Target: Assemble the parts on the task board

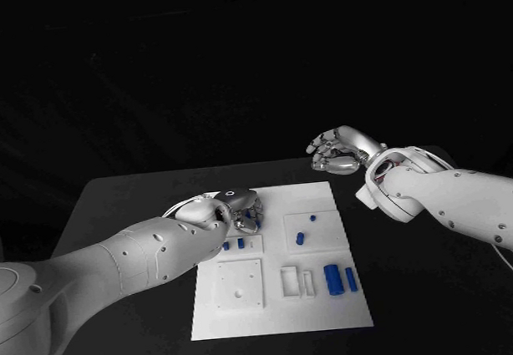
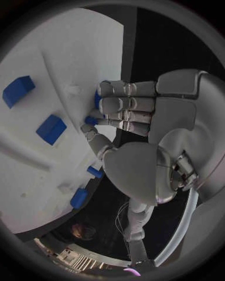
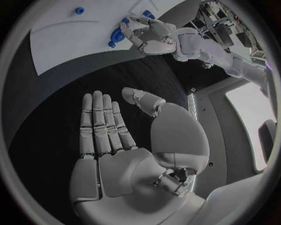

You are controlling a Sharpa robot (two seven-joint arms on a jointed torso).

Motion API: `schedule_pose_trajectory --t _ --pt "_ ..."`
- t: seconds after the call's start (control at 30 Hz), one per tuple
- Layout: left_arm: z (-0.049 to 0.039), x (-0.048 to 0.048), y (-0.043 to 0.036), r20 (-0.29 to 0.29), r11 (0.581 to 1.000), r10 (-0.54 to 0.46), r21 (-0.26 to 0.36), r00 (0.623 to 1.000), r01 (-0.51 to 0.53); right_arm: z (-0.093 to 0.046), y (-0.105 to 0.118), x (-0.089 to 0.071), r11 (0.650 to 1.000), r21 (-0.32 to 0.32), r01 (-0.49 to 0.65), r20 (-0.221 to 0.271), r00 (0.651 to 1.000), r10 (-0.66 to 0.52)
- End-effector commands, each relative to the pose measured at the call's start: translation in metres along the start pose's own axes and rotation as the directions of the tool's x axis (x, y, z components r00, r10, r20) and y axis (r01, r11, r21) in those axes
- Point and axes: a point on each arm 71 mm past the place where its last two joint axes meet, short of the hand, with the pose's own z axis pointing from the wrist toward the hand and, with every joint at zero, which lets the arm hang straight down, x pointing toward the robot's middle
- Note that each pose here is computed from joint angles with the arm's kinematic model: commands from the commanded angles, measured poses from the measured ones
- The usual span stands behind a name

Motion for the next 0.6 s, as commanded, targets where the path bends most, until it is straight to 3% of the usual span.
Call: schedule_pose_trajectory --t 0.03,0.3,0.6 --pt "0.0004 0.0082 -0.0010 -0.054 1.000 -0.006 -0.016 0.999 0.005 0.0003 0.0024 0.0015 1.000 -0.015 -0.005 -0.014 1.000 0.005" --pt "0.0005 0.0091 0.0042 -0.045 1.000 -0.001 -0.028 0.999 -0.001 0.0002 0.0020 0.0019 1.000 -0.011 -0.006 -0.022 1.000 0.005" --pt "0.0018 0.0163 0.0013 -0.075 1.000 -0.004 -0.027 0.997 0.002 0.0004 0.0029 0.0022 1.000 -0.013 -0.006 -0.022 1.000 0.006"
